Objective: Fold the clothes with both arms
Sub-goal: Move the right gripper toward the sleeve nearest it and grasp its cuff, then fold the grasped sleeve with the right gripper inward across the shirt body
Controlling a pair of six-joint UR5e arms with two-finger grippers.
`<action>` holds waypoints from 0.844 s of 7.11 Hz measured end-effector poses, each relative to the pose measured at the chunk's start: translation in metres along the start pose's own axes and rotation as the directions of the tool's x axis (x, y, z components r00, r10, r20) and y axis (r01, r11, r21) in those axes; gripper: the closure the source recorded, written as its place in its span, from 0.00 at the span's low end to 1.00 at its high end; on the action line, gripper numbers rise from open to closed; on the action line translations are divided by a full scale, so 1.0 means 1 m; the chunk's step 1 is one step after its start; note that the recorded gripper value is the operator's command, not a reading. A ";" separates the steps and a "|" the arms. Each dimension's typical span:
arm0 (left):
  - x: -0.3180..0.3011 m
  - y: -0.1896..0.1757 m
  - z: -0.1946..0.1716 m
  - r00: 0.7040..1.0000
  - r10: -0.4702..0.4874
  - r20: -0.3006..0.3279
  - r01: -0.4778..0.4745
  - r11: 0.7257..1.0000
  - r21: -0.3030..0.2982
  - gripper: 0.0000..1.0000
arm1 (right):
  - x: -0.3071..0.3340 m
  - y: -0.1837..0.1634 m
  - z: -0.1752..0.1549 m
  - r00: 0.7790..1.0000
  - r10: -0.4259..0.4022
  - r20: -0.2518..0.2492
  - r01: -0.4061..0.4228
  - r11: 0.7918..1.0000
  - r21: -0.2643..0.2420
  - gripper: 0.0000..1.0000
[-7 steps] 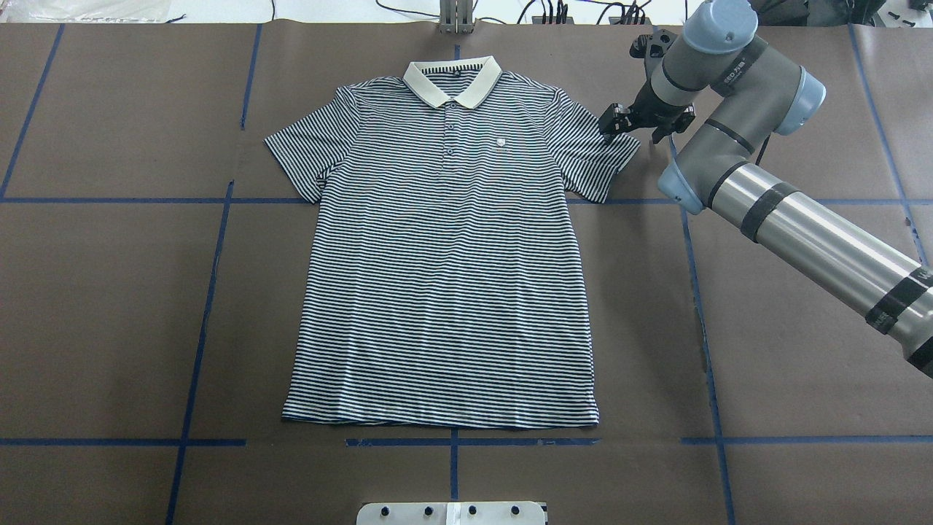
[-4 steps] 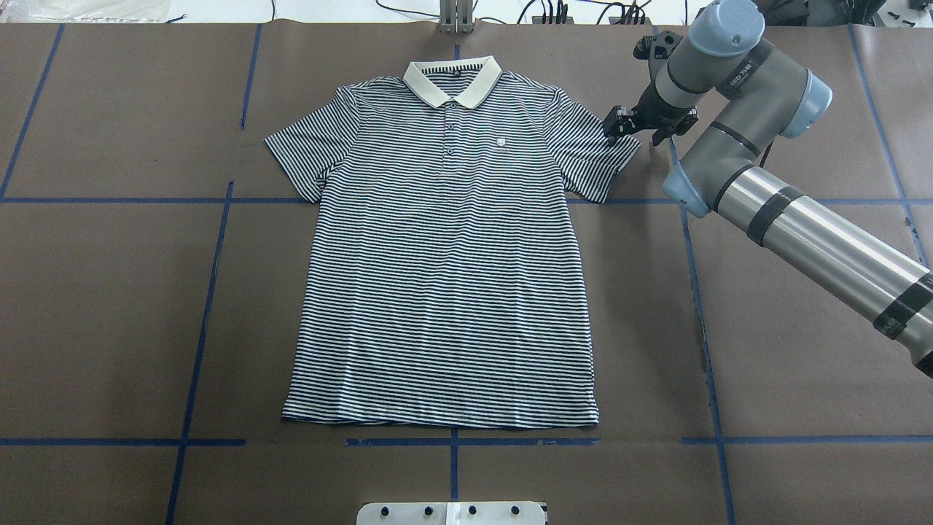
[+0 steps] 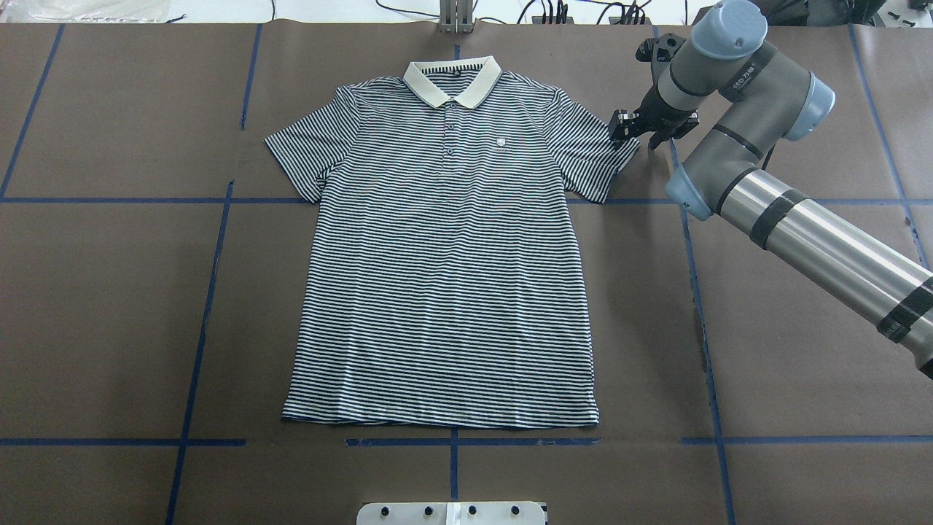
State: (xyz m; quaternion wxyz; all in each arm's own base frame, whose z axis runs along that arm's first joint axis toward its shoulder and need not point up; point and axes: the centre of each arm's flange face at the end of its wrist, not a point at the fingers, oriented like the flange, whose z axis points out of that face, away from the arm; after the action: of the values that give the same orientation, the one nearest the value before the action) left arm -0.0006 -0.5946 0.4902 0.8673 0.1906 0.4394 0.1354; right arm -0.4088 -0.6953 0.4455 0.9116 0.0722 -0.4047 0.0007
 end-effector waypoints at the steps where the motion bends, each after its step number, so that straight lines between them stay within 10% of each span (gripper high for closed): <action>1: 0.000 0.000 -0.001 1.000 0.000 0.001 0.000 1.000 0.001 0.00 | 0.000 0.000 0.000 1.000 0.001 0.000 -0.001 1.000 0.000 0.82; 2: 0.000 0.000 -0.001 1.000 0.000 0.001 0.000 1.000 0.002 0.00 | 0.000 0.000 0.000 1.000 0.001 -0.001 -0.001 1.000 0.000 1.00; 6: 0.001 -0.001 -0.003 1.000 0.002 0.002 -0.002 1.000 0.006 0.00 | -0.014 -0.003 -0.012 1.000 -0.016 0.022 0.016 1.000 0.018 1.00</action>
State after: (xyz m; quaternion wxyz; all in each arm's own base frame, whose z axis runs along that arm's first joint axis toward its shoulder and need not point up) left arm -0.0027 -0.5946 0.4871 0.8670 0.1940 0.4388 0.1348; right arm -0.4095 -0.6960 0.4268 0.9064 0.0836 -0.4140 -0.0037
